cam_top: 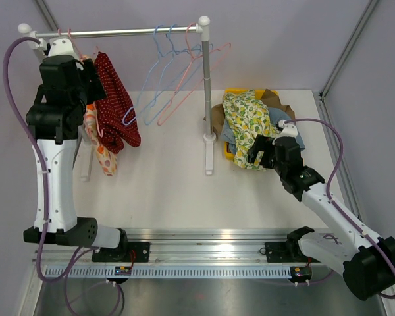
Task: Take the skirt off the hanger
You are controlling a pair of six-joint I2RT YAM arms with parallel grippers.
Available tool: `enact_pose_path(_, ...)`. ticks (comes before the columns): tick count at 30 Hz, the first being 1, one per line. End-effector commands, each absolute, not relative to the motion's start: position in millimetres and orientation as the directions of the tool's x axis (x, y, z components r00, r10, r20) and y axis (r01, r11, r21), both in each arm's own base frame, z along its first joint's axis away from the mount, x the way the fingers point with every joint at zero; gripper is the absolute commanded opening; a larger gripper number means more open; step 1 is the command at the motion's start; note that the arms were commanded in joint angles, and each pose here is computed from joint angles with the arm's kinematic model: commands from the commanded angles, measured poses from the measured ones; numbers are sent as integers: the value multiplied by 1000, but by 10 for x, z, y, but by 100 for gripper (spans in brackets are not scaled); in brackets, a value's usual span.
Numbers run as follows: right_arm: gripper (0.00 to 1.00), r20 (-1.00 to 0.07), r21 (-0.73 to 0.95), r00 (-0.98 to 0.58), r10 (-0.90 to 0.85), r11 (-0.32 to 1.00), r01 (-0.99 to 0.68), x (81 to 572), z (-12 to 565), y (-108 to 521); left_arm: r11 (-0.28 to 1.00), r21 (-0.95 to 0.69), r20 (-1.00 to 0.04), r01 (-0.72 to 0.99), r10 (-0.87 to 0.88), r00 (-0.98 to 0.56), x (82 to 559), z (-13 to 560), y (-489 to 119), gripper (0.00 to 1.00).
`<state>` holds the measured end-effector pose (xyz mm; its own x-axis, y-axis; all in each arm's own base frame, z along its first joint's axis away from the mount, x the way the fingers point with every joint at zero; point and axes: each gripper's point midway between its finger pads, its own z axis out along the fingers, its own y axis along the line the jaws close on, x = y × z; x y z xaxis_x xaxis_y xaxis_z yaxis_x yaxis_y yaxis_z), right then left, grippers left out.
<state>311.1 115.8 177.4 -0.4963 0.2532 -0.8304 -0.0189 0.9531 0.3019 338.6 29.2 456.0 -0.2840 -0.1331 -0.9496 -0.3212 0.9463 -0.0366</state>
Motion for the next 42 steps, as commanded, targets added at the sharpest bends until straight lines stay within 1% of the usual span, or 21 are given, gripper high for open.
enact_pose_path(1,99,-831,311,-498,250,949,-42,3075,1789,1199,951,-87,-950,-295,-168,-263,3495,4564,272,72)
enact_pose_path(5,99,-830,308,-499,248,950,-41,3083,1765,1199,950,-95,-944,-298,-181,-274,3587,4496,302,68)
enact_pose_path(9,99,-829,307,-502,245,951,-42,3090,1740,1204,956,-109,-943,-271,-186,-276,3651,4500,249,58)
enact_pose_path(11,100,-830,306,-502,245,951,-41,3099,1731,1206,957,-115,-946,-267,-188,-265,3637,4528,243,54)
enact_pose_path(16,99,-828,304,-506,241,952,-43,3099,1709,1213,957,-116,-951,-265,-184,-248,3607,4546,249,53)
enact_pose_path(20,100,-831,303,-502,242,952,-42,3106,1727,1207,955,-100,-939,-278,-183,-291,3688,4375,259,52)
enact_pose_path(26,99,-832,302,-500,241,952,-42,3084,1732,1194,947,-90,-930,-309,-191,-315,3807,4241,298,51)
enact_pose_path(29,99,-832,300,-500,241,953,-40,3093,1724,1192,948,-89,-922,-305,-194,-335,3919,4163,280,40)
enact_pose_path(30,99,-831,300,-502,240,953,-42,3091,1719,1200,949,-88,-920,-304,-194,-340,3958,4156,276,29)
enact_pose_path(31,99,-830,299,-504,240,953,-40,3095,1710,1196,949,-86,-919,-304,-194,-344,3990,4146,275,25)
enact_pose_path(35,99,-832,298,-500,240,954,-38,3094,1723,1192,950,-86,-913,-300,-196,-359,4057,4124,263,13)
enact_pose_path(36,99,-833,299,-497,242,953,-38,3091,1735,1185,952,-89,-912,-292,-196,-361,4061,4125,247,1)
enact_pose_path(40,99,-838,314,-484,252,948,-49,3091,1853,1207,954,-98,-924,-284,-193,-329,3989,4263,246,0)
enact_pose_path(42,99,-844,331,-468,264,941,-67,3081,1969,1228,954,-110,-940,-279,-191,-284,3886,4449,253,0)
